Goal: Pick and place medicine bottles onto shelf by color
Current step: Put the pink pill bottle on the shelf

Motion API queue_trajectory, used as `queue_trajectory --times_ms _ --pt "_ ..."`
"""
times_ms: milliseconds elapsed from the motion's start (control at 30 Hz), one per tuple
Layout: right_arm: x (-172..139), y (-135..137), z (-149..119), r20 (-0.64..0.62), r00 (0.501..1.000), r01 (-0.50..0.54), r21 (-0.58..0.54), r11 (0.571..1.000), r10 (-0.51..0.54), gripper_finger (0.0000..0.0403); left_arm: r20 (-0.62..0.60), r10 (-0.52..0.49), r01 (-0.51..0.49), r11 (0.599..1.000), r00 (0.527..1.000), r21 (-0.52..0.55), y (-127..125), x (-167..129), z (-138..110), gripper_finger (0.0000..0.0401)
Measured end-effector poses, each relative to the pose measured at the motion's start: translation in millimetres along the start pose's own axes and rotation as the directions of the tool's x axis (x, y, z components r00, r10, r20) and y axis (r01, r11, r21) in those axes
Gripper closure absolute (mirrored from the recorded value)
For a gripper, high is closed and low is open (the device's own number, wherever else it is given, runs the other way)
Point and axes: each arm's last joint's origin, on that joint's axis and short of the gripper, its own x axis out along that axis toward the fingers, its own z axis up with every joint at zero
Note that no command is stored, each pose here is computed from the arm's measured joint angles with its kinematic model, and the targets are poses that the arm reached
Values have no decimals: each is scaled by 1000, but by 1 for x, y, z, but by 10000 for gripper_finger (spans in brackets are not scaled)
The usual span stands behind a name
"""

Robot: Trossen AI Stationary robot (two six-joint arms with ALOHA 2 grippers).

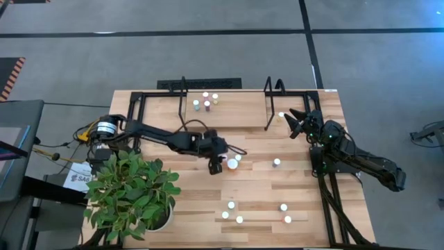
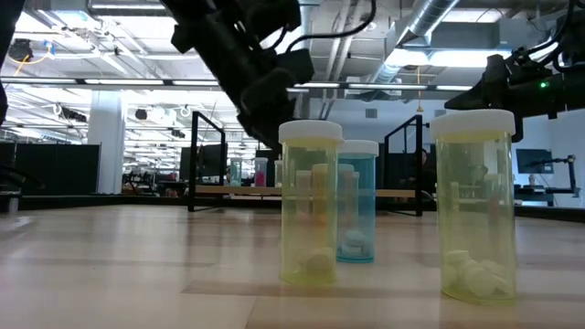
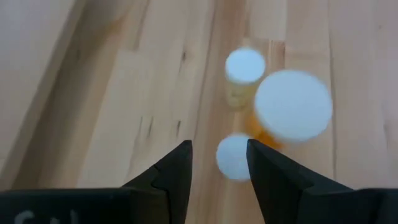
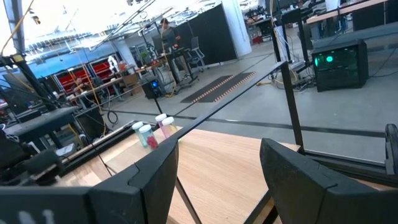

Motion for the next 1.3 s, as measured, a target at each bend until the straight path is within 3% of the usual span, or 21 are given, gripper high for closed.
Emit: queue_trajectory --times_ms 100,433,633,1100,1300 --pt "0 0 0 0 1000 0 0 1000 0 154 -38 -25 23 999 999 -36 5 1 -3 262" --pt "0 0 0 0 1000 0 0 1000 0 154 23 -53 53 999 998 -8 -4 -1 2 262" --pt "0 0 0 0 1000 0 0 1000 0 154 21 -71 72 996 997 -48 -7 -3 2 257" --pt "0 0 0 0 1000 0 0 1000 0 154 6 -45 46 997 999 -59 -6 -3 0 157" --pt "0 0 0 1 1000 0 0 1000 0 154 -14 -42 41 998 999 -55 -6 5 -7 147"
